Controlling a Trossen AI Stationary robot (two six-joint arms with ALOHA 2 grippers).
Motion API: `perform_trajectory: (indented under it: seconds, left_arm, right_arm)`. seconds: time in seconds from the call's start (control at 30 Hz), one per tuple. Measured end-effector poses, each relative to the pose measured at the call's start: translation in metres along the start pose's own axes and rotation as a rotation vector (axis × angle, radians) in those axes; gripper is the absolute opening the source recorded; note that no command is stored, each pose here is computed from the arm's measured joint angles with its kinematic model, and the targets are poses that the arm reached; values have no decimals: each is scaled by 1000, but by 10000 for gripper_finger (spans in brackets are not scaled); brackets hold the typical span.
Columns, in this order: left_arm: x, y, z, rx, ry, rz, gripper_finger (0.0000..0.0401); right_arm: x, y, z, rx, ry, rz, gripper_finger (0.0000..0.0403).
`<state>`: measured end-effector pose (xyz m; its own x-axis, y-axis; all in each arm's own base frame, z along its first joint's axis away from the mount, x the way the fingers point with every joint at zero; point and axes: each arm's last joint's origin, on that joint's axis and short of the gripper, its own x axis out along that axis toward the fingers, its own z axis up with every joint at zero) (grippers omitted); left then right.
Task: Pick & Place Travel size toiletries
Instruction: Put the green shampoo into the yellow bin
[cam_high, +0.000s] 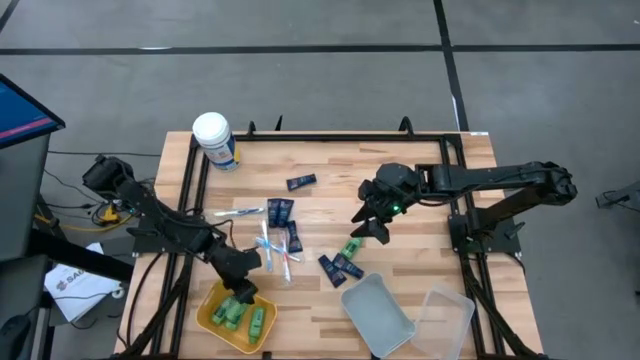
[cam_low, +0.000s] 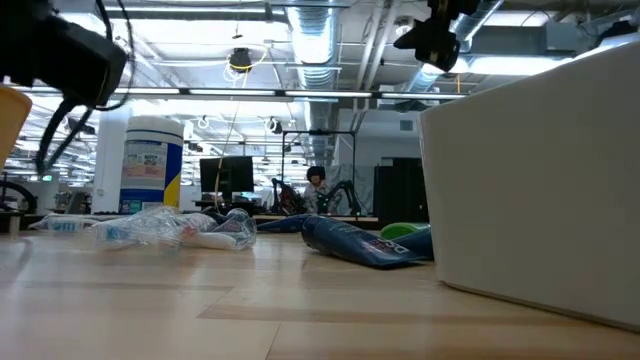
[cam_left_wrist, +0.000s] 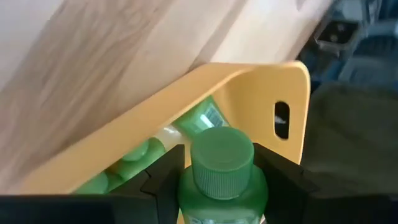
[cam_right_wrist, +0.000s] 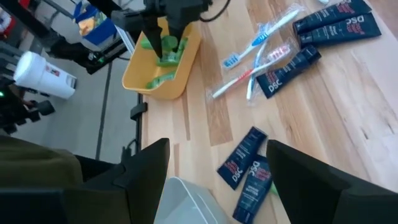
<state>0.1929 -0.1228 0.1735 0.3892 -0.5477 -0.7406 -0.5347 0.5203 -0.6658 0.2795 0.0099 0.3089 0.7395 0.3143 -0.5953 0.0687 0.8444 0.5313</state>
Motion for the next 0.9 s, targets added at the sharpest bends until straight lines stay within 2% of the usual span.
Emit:
perform_trajectory:
  seconds: [0.1,0.27,0.57,0.9]
  left_arm:
    - [2,-2,-1,-92,3,-17,168]
    - [4,-9,-8,-168,7,-66,167]
    - [4,-27,-27,-207,-9,-115,167]
    - [4,-26,-29,-244,23,-108,165]
  right_arm:
    - [0,-1,-2,-12,21,-10,260]
    - [0,-3,-3,-43,36,-21,260]
    - [-3,-11,1,-96,20,-41,260]
    - [-8,-24,7,-125,-5,-75,260]
